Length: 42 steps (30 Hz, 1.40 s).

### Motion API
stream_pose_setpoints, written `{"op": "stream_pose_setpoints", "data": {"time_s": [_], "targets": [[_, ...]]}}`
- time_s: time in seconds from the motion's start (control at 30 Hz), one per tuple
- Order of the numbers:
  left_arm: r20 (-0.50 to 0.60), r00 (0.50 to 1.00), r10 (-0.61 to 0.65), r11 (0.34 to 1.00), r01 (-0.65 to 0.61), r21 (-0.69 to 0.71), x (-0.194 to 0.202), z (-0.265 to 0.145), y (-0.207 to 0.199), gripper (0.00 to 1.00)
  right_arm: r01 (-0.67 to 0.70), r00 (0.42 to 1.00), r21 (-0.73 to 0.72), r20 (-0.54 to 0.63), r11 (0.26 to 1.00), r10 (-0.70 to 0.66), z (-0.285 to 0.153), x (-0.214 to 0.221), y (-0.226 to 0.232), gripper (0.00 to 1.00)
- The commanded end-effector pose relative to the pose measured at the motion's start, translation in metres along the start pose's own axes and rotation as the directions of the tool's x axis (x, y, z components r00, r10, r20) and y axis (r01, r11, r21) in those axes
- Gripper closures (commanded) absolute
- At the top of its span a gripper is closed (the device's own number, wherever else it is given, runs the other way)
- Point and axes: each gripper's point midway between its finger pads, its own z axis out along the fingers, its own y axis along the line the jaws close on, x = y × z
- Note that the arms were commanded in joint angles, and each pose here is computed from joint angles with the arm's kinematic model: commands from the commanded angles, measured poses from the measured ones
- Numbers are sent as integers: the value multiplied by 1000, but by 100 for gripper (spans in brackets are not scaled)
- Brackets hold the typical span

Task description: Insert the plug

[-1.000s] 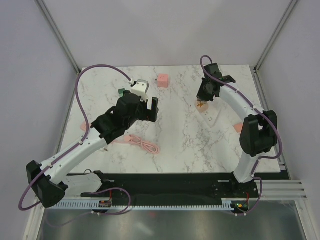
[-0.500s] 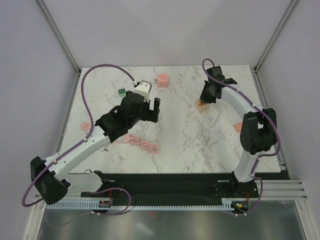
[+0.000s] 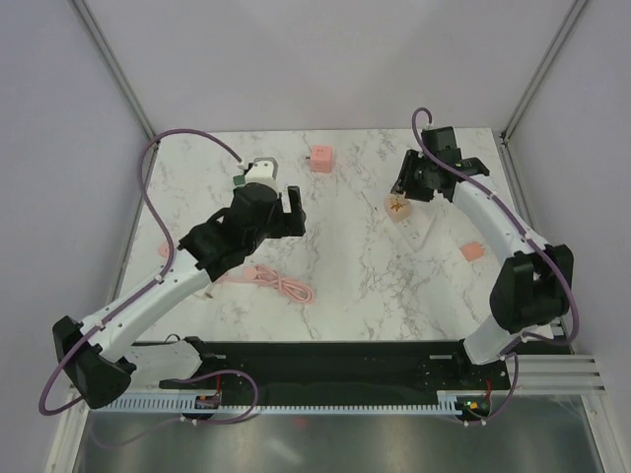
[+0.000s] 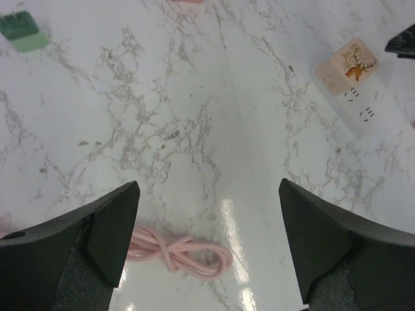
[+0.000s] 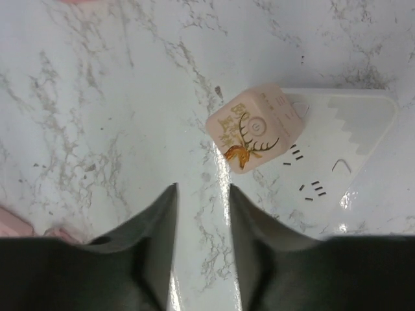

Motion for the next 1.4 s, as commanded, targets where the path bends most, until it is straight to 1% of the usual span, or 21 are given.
{"op": "stream_pose_setpoints", "data": {"time_s": [0.0, 0.03, 0.07, 0.1, 0.13, 0.17, 0.2, 0.23, 0.33, 0.37, 0.43, 0.5, 0.57, 0.63, 0.7, 0.87, 1.0, 1.07, 1.1, 1.23, 1.37], "targets": [[76, 939, -334, 936, 340, -92, -16, -30, 28, 6, 52, 996, -130, 81, 990, -42, -52, 3, 27, 48], [85, 923, -376, 915, 384, -120, -15, -32, 41, 8, 58, 995, -147, 87, 988, -45, -62, 12, 26, 44], [73, 912, -403, 899, 410, -154, -7, -35, 52, 9, 68, 995, -175, 89, 982, -53, -67, 18, 31, 28], [78, 884, -461, 863, 468, -190, 0, -36, 62, 10, 80, 994, -192, 91, 978, -63, -72, 23, 35, 24], [111, 859, -499, 827, 511, -233, -2, -40, 82, 11, 91, 993, -207, 97, 974, -72, -80, 31, 35, 21], [114, 849, -516, 799, 525, -293, 7, -42, 98, 11, 98, 992, -222, 97, 970, -77, -83, 35, 37, 18], [134, 823, -552, 756, 562, -336, 13, -42, 110, 11, 103, 992, -233, 98, 967, -82, -87, 39, 38, 17], [171, 793, -584, 696, 598, -397, 16, -42, 133, 11, 99, 992, -242, 102, 965, -77, -93, 45, 36, 17], [187, 724, -664, 571, 653, -498, 41, -37, 163, 9, 98, 992, -296, 107, 950, -70, -102, 57, 38, 16], [168, 713, -681, 545, 646, -533, 53, -30, 167, 8, 103, 991, -311, 108, 945, -72, -105, 59, 40, 13], [148, 705, -693, 519, 631, -576, 68, -20, 171, 5, 107, 991, -316, 112, 943, -75, -109, 64, 38, 11], [118, 693, -711, 479, 601, -640, 94, -9, 176, 6, 115, 990, -321, 113, 940, -83, -111, 66, 37, 11], [108, 687, -719, 455, 582, -674, 108, -4, 179, 6, 119, 990, -324, 108, 939, -88, -113, 70, 36, 11], [104, 677, -728, 418, 560, -716, 125, 0, 184, 7, 120, 991, -331, 99, 936, -92, -115, 74, 35, 10], [125, 677, -726, 381, 546, -746, 136, 1, 191, 8, 122, 991, -326, 98, 938, -94, -115, 76, 33, 11], [148, 681, -717, 327, 517, -791, 154, 5, 202, 11, 123, 990, -331, 100, 935, -95, -119, 77, 34, 11], [162, 657, -736, 303, 534, -789, 164, 10, 201, 11, 117, 991, -350, 97, 929, -89, -122, 75, 39, 11], [181, 658, -731, 290, 539, -791, 169, 9, 205, 12, 112, 992, -348, 97, 931, -83, -121, 73, 39, 11], [192, 657, -729, 292, 552, -781, 168, 12, 205, 12, 110, 992, -351, 96, 930, -82, -122, 73, 40, 11], [185, 666, -722, 299, 541, -786, 174, 19, 208, 12, 108, 992, -360, 97, 927, -77, -124, 72, 42, 11], [190, 669, -718, 284, 532, -798, 178, 23, 211, 12, 109, 992, -364, 100, 925, -78, -126, 72, 43, 11]]}}
